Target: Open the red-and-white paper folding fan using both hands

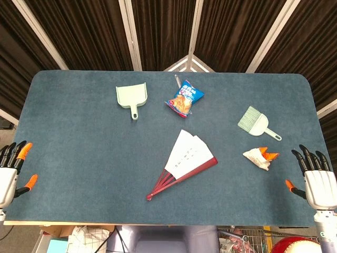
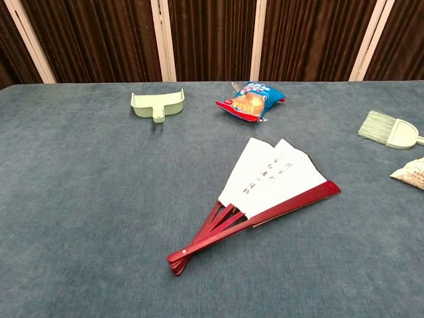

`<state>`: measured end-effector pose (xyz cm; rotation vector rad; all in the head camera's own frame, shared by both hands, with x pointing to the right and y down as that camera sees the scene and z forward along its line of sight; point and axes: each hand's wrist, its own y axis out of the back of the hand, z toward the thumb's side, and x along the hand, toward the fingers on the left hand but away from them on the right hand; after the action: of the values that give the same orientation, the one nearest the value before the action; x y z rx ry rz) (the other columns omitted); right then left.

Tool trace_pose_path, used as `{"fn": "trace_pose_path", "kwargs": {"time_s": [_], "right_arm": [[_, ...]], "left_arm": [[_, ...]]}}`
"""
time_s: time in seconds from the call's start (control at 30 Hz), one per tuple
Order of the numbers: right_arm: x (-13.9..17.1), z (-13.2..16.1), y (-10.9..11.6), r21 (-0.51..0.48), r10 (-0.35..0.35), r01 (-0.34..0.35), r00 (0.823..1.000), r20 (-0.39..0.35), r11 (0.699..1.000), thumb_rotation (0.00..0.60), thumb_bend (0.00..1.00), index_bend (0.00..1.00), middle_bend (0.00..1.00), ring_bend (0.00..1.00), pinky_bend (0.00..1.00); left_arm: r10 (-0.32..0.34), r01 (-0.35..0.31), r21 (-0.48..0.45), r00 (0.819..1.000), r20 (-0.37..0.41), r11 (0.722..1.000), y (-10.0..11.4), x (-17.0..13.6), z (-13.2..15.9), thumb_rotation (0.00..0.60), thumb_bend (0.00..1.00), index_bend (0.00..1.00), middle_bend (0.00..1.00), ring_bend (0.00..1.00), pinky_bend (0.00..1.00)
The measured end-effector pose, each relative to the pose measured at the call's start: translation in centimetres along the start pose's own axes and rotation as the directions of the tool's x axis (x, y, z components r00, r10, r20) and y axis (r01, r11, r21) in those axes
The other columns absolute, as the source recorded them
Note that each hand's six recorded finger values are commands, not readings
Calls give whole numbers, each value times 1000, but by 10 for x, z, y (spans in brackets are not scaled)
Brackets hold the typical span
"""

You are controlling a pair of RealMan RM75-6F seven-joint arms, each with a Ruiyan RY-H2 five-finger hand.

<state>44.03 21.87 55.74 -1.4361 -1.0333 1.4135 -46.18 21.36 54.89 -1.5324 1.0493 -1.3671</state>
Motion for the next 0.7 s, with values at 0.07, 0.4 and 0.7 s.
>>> {"fn": "trace_pose_path", "kwargs": {"time_s": [0.07, 0.4, 0.7], "right_arm": [[-1, 1, 0, 1, -1, 1, 1000, -2, 1000, 600, 194, 189, 124, 204, 137], [0, 4, -3, -3, 13, -13, 1000, -11, 1000, 600, 194, 189, 125, 204, 137], [3, 7, -1, -22, 21, -22, 999, -32, 1000, 600, 193, 196, 124, 204, 137]], "left_arm": [[1, -1, 1, 1000, -1, 1000, 0, 0, 0, 600, 424, 66, 29, 0, 50], [17, -17, -8, 1000, 8, 1000, 6, -6, 0, 600, 424, 65, 29, 0, 49], [10, -10, -7, 1000, 6, 1000, 4, -5, 0, 600, 424, 63, 28, 0, 50]]}}
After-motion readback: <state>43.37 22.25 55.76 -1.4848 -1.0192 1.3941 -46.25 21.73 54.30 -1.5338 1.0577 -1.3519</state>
